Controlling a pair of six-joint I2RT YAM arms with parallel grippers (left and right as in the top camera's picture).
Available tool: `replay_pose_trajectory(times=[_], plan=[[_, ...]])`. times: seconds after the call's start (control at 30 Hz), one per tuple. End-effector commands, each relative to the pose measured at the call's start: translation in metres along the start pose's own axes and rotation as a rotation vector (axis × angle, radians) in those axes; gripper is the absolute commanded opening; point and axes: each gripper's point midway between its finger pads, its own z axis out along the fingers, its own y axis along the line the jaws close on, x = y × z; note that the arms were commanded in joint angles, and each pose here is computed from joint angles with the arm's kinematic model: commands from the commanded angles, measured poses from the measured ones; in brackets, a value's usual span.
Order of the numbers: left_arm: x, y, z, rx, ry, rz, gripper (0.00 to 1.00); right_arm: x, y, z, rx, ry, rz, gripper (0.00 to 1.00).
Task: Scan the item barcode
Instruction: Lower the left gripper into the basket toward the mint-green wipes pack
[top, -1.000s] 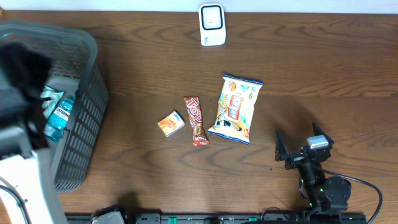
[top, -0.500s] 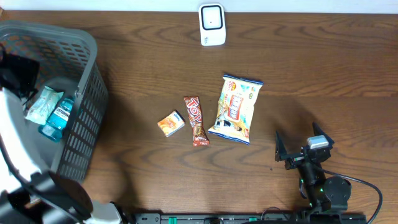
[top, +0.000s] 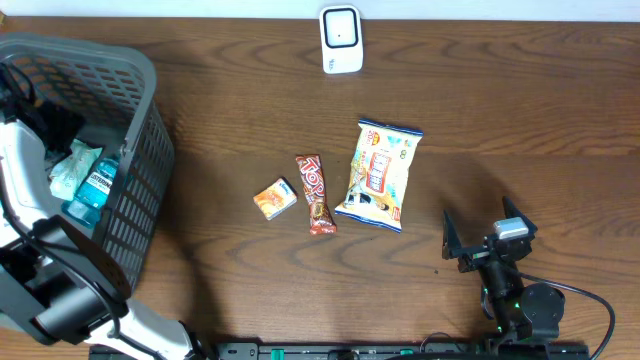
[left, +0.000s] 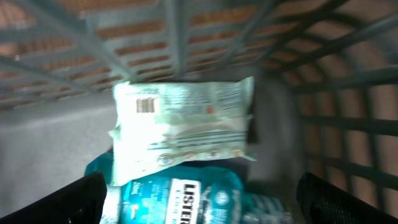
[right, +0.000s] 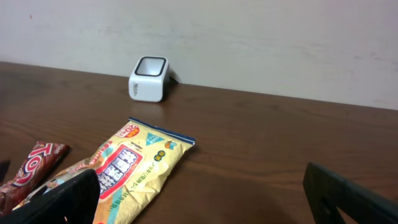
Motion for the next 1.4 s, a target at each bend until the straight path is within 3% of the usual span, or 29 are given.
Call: replay_pose_trajectory(times=[0.0,0.23,0.5,0.8,1.2,1.23,1.37], plan=[[0.000,0.015,0.011,-0.100,-0.008,-0.047,0.98,0.001,0.001,0.000,-0.004,-0.001,-0.001,0.99],[0.011,0.032,0.034,-0.173,0.042,-0.065,0.98,0.001,0.001,0.000,-0.004,-0.001,-0.001,0.99],[0.010,0.077,0.034,-0.274,0.073,-0.233,0.98,0.001,0.001,0.000,-0.004,-0.001,-0.001,0.99],[0.021,0.081,0.056,-0.196,0.128,-0.295,0.98,0.001,0.001,0.000,-0.004,-0.001,-0.001,0.99],[0.028,0.081,0.088,-0.144,0.067,-0.303,1.00,0.001,0.001,0.000,-0.004,-0.001,-0.001,0.99],[0.027,0.081,0.088,-0.143,0.065,-0.304,0.89,0.001,0.001,0.000,-0.004,-0.001,-0.001,0.99],[0.024,0.080,0.088,-0.136,0.053,-0.305,0.27,0.001,0.001,0.000,-0.004,-0.001,-0.001,0.99]])
